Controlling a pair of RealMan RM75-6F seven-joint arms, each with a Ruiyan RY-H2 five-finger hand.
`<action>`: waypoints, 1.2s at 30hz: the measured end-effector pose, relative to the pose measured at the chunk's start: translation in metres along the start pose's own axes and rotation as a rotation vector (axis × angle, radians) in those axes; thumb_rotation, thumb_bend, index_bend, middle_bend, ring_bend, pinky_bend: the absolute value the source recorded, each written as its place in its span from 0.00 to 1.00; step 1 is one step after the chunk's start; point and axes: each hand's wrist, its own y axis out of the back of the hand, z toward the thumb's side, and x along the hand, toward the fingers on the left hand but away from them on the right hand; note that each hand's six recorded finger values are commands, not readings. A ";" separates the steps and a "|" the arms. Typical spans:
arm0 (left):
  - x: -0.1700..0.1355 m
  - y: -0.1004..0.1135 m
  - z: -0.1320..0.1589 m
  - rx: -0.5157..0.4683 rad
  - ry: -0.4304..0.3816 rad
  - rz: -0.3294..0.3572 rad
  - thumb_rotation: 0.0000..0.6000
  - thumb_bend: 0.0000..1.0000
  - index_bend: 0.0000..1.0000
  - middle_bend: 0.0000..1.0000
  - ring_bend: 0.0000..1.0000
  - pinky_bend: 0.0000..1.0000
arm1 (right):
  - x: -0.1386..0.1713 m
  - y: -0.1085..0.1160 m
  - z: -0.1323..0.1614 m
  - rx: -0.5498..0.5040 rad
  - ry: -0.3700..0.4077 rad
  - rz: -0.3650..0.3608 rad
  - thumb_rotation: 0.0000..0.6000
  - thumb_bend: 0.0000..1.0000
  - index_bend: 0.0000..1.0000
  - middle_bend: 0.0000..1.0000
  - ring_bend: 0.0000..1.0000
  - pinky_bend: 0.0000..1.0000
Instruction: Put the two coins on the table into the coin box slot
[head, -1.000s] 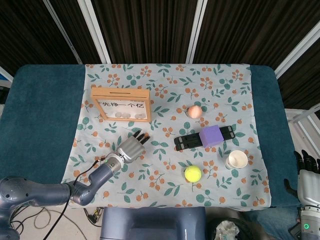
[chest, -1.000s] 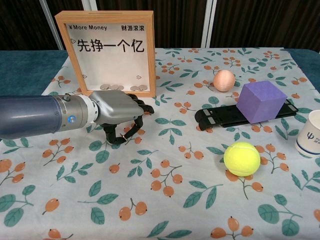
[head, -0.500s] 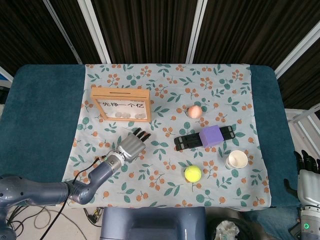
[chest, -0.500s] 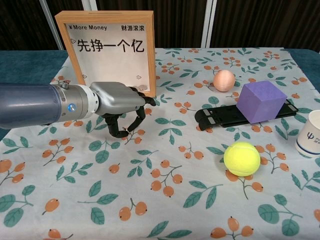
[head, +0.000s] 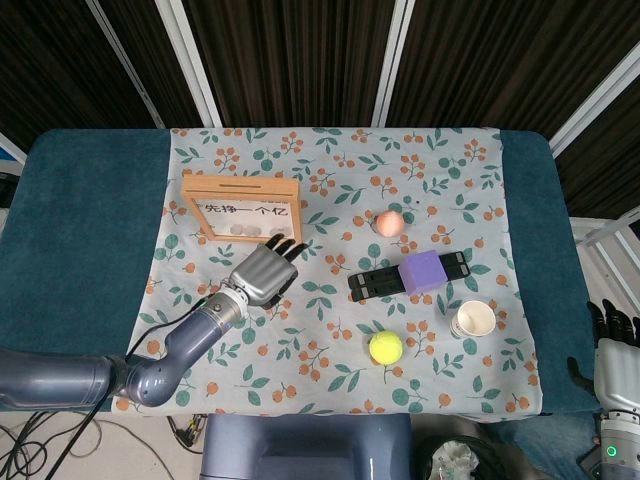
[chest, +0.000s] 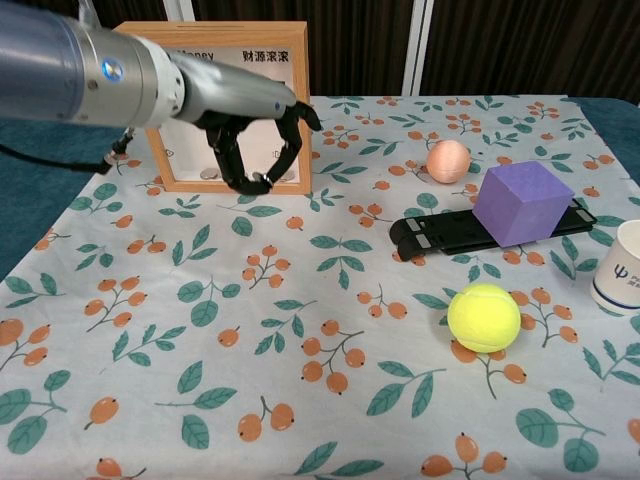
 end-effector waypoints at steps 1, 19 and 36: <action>-0.003 0.008 -0.002 -0.012 0.009 0.002 1.00 0.56 0.66 0.03 0.00 0.00 | 0.000 0.000 0.000 0.000 -0.001 -0.001 1.00 0.41 0.10 0.04 0.08 0.00; -0.047 0.160 -0.009 -0.302 0.073 0.038 1.00 0.58 0.68 0.04 0.00 0.00 | 0.000 0.000 0.000 0.010 -0.008 -0.010 1.00 0.41 0.10 0.04 0.08 0.00; -0.011 0.211 -0.097 -0.395 0.281 0.071 1.00 0.59 0.69 0.04 0.00 0.00 | 0.002 0.000 0.000 0.020 -0.010 -0.021 1.00 0.41 0.10 0.04 0.08 0.00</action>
